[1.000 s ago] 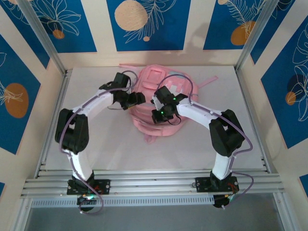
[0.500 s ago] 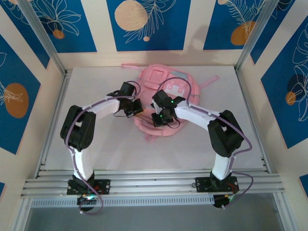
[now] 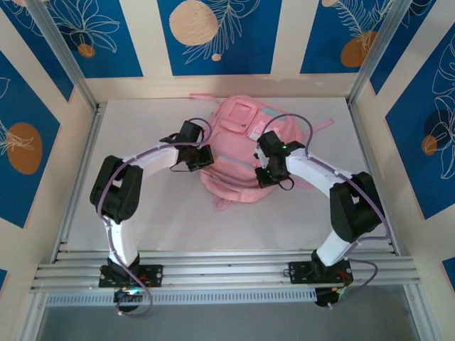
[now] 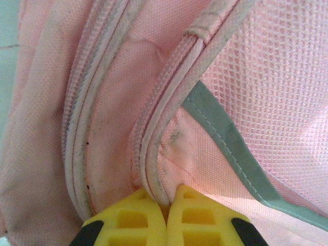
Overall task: Pack the student bag
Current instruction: Zip the student bag at the center of the table, then reset both arms
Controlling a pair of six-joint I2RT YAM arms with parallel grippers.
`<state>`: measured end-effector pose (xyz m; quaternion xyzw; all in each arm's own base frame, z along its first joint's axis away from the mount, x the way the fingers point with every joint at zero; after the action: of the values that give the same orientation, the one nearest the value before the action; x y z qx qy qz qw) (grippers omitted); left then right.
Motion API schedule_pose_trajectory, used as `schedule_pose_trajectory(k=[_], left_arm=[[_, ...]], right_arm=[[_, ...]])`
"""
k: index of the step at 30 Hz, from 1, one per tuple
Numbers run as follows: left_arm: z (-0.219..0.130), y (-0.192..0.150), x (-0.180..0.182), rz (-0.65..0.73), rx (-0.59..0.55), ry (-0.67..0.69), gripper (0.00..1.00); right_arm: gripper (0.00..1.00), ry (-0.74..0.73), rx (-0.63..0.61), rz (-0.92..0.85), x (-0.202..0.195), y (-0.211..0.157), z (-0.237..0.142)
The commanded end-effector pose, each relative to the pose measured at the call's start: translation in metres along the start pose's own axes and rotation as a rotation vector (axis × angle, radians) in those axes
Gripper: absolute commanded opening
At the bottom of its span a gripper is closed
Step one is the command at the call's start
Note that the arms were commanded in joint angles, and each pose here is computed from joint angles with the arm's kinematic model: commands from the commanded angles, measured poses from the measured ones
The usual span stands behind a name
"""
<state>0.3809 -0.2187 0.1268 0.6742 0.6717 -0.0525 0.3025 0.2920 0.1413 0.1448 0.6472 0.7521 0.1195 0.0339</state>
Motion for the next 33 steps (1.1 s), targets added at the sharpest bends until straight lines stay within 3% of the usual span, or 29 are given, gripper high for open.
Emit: schedule_pose_trajectory(k=[1, 8, 15, 16, 18, 19, 20, 22, 25, 27, 33], left_arm=[[-0.002, 0.011, 0.021, 0.035, -0.05, 0.113, 0.0], [-0.007, 0.006, 0.021, 0.065, -0.021, 0.119, 0.0], [-0.015, 0.004, 0.018, 0.067, -0.025, 0.098, 0.0], [-0.018, 0.006, 0.014, 0.072, -0.031, 0.075, 0.03], [-0.026, 0.01, 0.006, 0.096, -0.046, 0.041, 0.28], [-0.032, 0.012, 0.003, 0.112, -0.054, 0.037, 0.44], [-0.04, 0.015, 0.001, 0.132, -0.064, 0.048, 0.56], [-0.056, 0.018, 0.002, 0.175, -0.09, 0.1, 0.79], [-0.082, 0.023, 0.014, 0.24, -0.143, 0.231, 0.94], [-0.097, 0.024, 0.027, 0.274, -0.175, 0.338, 0.99], [-0.126, 0.017, 0.077, 0.422, -0.255, 0.668, 1.0]], right_arm=[[0.0, -0.152, -0.032, -0.027, -0.037, 0.007, -0.014], [0.0, -0.075, -0.199, 0.051, -0.07, 0.075, -0.034], [0.03, 0.051, -0.181, 0.101, -0.063, 0.082, -0.03], [0.15, 0.067, -0.187, 0.111, -0.062, 0.078, -0.03], [0.49, 0.087, -0.223, 0.135, -0.06, 0.07, -0.031], [0.82, 0.092, -0.25, 0.151, -0.061, 0.065, -0.032], [1.0, 0.089, -0.278, 0.169, -0.062, 0.059, -0.032], [0.99, 0.049, -0.326, 0.224, -0.071, 0.048, -0.031], [0.99, -0.018, -0.395, 0.293, -0.09, 0.032, -0.024], [0.99, -0.041, -0.457, 0.298, -0.1, 0.023, -0.017], [0.99, -0.013, -0.727, 0.147, -0.098, 0.011, -0.003]])
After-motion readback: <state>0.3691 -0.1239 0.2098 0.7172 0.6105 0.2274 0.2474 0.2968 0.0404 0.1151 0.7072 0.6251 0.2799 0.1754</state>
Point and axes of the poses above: each hand's point on the last joint's axis, 136 mm out from that joint toward the fingers, its own z axis out along the fingers, its own x axis along the line the jaws close on, y = z × x, the point moved 7 cm from there along -z, back along the fingers, and after that the axes turned 10 degrees about z, right-handed, at the moved point
